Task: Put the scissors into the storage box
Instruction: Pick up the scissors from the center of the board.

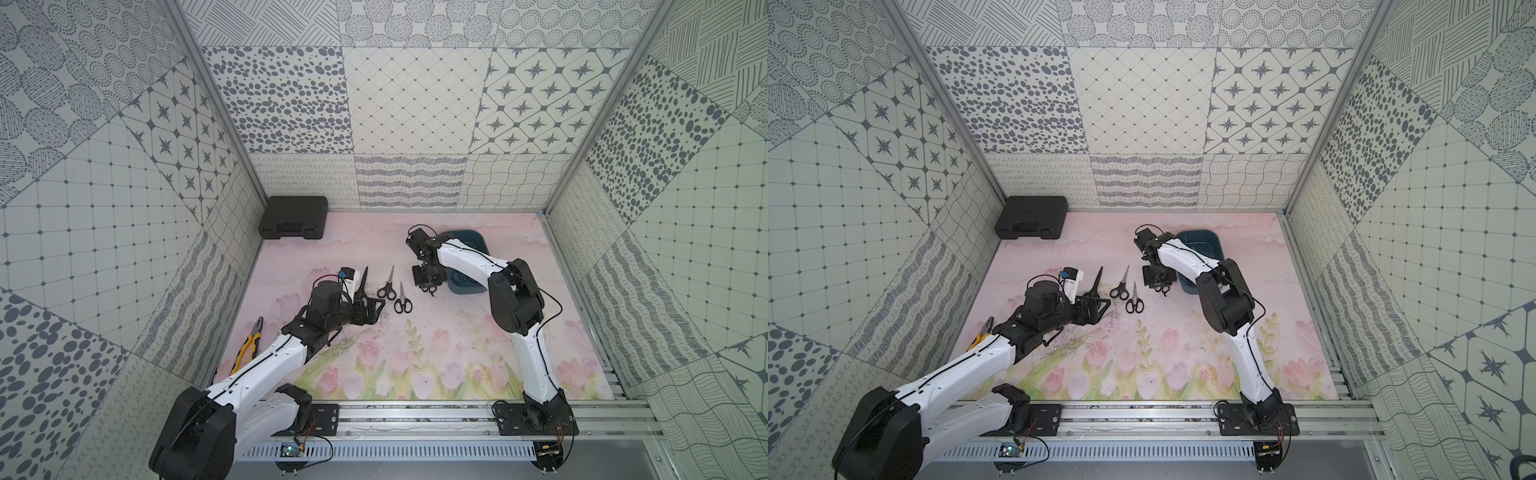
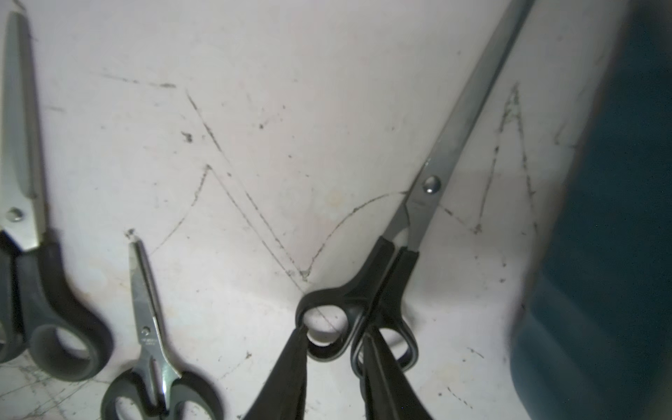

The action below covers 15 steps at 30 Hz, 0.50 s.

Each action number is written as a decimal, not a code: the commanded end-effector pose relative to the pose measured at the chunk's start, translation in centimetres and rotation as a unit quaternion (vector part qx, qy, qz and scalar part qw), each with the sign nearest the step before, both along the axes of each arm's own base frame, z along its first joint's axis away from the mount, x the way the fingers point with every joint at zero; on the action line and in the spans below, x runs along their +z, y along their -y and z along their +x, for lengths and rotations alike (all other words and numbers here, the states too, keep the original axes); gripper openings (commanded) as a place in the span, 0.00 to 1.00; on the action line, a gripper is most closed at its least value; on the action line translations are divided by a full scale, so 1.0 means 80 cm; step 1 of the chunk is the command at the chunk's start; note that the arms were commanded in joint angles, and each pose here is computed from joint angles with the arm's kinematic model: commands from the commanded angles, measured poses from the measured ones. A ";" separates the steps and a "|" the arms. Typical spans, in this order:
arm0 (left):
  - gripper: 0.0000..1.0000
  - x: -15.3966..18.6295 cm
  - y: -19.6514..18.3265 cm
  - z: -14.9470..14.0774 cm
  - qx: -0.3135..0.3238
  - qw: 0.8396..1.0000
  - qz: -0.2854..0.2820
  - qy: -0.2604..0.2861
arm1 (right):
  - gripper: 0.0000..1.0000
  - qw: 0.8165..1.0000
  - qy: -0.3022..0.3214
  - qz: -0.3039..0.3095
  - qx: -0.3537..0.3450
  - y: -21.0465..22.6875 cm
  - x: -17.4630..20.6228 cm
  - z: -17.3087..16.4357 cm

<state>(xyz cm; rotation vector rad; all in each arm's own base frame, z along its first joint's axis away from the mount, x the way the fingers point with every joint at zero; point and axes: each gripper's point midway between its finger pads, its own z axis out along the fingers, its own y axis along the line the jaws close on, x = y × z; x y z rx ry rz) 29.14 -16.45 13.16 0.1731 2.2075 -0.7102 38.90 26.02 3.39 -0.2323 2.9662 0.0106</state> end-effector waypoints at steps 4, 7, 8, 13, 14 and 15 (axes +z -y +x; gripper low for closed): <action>0.99 0.005 0.006 0.003 -0.011 1.000 -0.007 0.010 | 0.24 1.000 -0.011 0.001 -0.025 0.000 -0.032 0.002; 1.00 0.005 0.006 0.003 -0.012 1.000 -0.006 0.010 | 0.24 0.999 -0.018 0.001 -0.031 0.006 -0.040 -0.002; 1.00 0.005 0.005 0.003 -0.012 1.000 -0.005 0.011 | 0.23 0.999 -0.020 -0.001 -0.032 0.008 -0.043 -0.003; 0.99 0.004 0.007 0.002 -0.014 1.000 -0.006 0.011 | 0.19 0.999 -0.021 -0.026 -0.018 0.020 -0.052 -0.008; 1.00 0.004 0.006 0.002 -0.014 1.000 -0.006 0.010 | 0.18 0.999 -0.021 -0.033 -0.012 0.023 -0.054 -0.009; 1.00 0.005 0.007 0.002 -0.015 1.000 -0.007 0.011 | 0.17 0.999 -0.025 -0.037 0.001 0.024 -0.057 -0.013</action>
